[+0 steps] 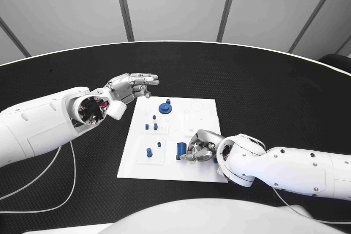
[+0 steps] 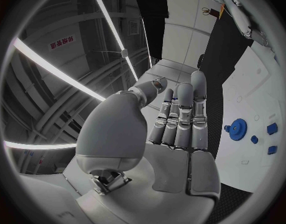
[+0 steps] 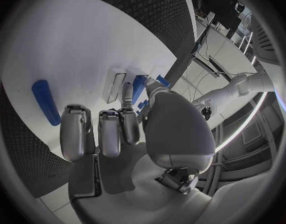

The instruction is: Assemble the parts on the task board

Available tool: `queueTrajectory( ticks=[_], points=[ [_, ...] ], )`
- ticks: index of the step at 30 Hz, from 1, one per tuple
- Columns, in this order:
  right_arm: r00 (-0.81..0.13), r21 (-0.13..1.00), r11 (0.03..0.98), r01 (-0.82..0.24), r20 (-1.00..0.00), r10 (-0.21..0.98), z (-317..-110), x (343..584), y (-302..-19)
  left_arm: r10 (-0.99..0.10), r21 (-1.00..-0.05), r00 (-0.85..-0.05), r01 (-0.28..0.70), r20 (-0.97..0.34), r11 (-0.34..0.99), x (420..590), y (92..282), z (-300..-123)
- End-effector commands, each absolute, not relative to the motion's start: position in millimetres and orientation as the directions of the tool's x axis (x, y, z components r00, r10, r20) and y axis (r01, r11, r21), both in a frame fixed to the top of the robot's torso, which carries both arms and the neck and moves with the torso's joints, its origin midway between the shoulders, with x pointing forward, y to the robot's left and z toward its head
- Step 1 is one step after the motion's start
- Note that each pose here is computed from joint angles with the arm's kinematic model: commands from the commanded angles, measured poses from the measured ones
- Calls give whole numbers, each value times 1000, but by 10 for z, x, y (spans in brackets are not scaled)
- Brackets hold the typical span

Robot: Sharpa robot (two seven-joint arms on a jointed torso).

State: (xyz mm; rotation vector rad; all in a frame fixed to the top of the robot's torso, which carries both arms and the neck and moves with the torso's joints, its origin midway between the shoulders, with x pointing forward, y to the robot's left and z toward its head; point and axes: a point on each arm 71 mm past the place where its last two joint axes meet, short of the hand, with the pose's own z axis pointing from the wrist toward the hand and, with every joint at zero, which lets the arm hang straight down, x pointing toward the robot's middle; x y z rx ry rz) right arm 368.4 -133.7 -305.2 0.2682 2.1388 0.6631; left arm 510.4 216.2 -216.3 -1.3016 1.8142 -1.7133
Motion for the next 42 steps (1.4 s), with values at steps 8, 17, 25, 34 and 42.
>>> queueTrajectory(
  ticks=[8, 17, 25, 34, 42],
  points=[
    [-614, 567, 821, -67, -672, 414, -2984, 3603, -1363, -776, -912, -530, -386, 341, -137, 5104, 2166, -2165],
    [-557, 591, 805, -54, -687, 467, -2851, 3510, -1689, -779, -912, -527, -386, 339, -136, 5106, 2184, -2167],
    [-491, 574, 819, -16, -718, 494, -2765, 3453, -2085, -782, -913, -524, -385, 338, -137, 5115, 2201, -2171],
    [-415, 526, 850, 26, -768, 488, -2783, 3509, -2344, -777, -912, -529, -387, 341, -136, 5120, 2175, -2182],
    [-421, 477, 875, 85, -778, 465, -2873, 3545, -2407, -778, -912, -527, -388, 341, -136, 5117, 2193, -2186]
  ],
)
